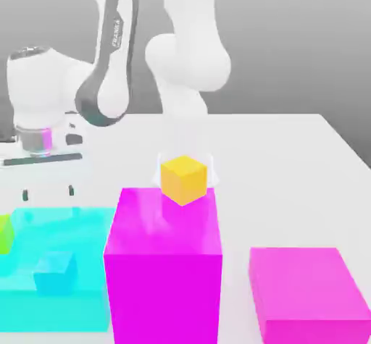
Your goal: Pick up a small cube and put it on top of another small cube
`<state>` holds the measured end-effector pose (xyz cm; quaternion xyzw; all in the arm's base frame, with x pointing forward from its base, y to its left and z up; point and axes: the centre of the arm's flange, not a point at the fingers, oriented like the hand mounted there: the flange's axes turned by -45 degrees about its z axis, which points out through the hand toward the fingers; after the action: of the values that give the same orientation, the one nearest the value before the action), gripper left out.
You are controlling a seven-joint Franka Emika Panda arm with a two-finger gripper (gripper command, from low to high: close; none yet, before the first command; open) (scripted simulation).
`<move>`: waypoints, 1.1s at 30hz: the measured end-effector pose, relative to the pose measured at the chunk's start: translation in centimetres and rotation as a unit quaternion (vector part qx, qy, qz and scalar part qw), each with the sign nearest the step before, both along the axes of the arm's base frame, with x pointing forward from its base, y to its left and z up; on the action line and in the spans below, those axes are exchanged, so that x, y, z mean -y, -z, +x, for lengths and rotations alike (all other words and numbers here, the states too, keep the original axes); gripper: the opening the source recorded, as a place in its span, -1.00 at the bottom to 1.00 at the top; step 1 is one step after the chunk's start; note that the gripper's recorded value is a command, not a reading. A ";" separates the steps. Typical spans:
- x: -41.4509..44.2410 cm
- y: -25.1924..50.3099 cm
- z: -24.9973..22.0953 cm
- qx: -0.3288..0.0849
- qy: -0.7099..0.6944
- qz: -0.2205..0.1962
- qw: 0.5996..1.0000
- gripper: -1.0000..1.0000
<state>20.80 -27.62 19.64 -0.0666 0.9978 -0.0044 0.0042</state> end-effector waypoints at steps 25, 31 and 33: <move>0.3 0.7 0.0 -0.012 -0.020 0.016 1.000 -1.00; 1.9 1.5 -0.5 -0.042 -0.146 0.061 0.987 -1.00; 3.4 1.1 -0.1 -0.041 -0.183 0.061 0.980 -1.00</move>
<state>20.72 -31.01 18.59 -0.2478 0.9664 0.0601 -0.0320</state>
